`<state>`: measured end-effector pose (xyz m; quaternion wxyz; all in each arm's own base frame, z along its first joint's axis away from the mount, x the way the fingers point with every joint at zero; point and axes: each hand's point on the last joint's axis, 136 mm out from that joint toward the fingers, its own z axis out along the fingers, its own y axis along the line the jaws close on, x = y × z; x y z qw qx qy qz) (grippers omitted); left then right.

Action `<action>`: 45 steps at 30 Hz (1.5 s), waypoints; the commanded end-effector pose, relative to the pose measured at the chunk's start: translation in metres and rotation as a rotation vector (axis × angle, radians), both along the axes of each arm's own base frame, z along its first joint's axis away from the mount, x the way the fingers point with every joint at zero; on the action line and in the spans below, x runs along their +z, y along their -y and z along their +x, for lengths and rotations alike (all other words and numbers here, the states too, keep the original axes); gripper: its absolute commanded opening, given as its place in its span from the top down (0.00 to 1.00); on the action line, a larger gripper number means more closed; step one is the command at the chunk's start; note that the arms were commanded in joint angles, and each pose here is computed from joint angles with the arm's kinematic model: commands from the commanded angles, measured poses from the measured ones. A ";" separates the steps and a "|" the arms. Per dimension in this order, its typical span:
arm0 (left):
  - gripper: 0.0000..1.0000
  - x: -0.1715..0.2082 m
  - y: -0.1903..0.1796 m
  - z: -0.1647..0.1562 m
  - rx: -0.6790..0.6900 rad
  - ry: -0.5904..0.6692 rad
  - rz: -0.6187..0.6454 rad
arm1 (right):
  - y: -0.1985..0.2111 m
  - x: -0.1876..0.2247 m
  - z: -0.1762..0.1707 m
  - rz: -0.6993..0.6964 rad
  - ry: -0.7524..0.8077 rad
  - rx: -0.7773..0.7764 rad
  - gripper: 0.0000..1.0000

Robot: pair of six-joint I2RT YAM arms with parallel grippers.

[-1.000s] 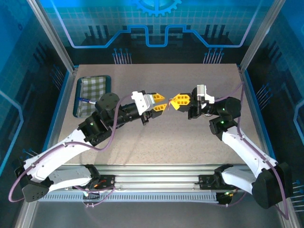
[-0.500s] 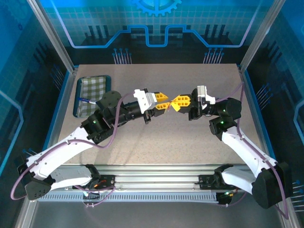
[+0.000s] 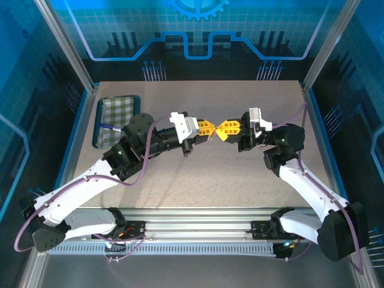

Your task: Remove the keys from the keyring

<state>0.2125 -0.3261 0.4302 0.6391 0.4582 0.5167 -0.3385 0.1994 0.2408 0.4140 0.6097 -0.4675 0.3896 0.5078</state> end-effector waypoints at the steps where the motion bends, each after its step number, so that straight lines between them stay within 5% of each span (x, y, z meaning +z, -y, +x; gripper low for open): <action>1: 0.98 0.015 -0.002 -0.004 -0.021 0.009 -0.026 | 0.002 0.004 -0.001 0.015 0.028 -0.004 0.87; 8: 1.00 0.011 -0.008 0.004 0.044 0.014 0.010 | 0.013 -0.003 0.021 0.016 -0.060 -0.111 0.56; 15: 1.00 -0.014 -0.015 0.024 0.160 -0.046 0.179 | 0.037 -0.031 0.044 -0.145 -0.235 -0.303 0.65; 24: 1.00 -0.046 -0.012 0.026 0.141 -0.153 0.354 | 0.032 -0.029 0.025 -0.225 -0.226 -0.252 0.70; 45: 1.00 -0.050 -0.007 0.019 0.091 -0.180 0.360 | -0.005 -0.035 0.009 -0.345 -0.221 -0.083 0.71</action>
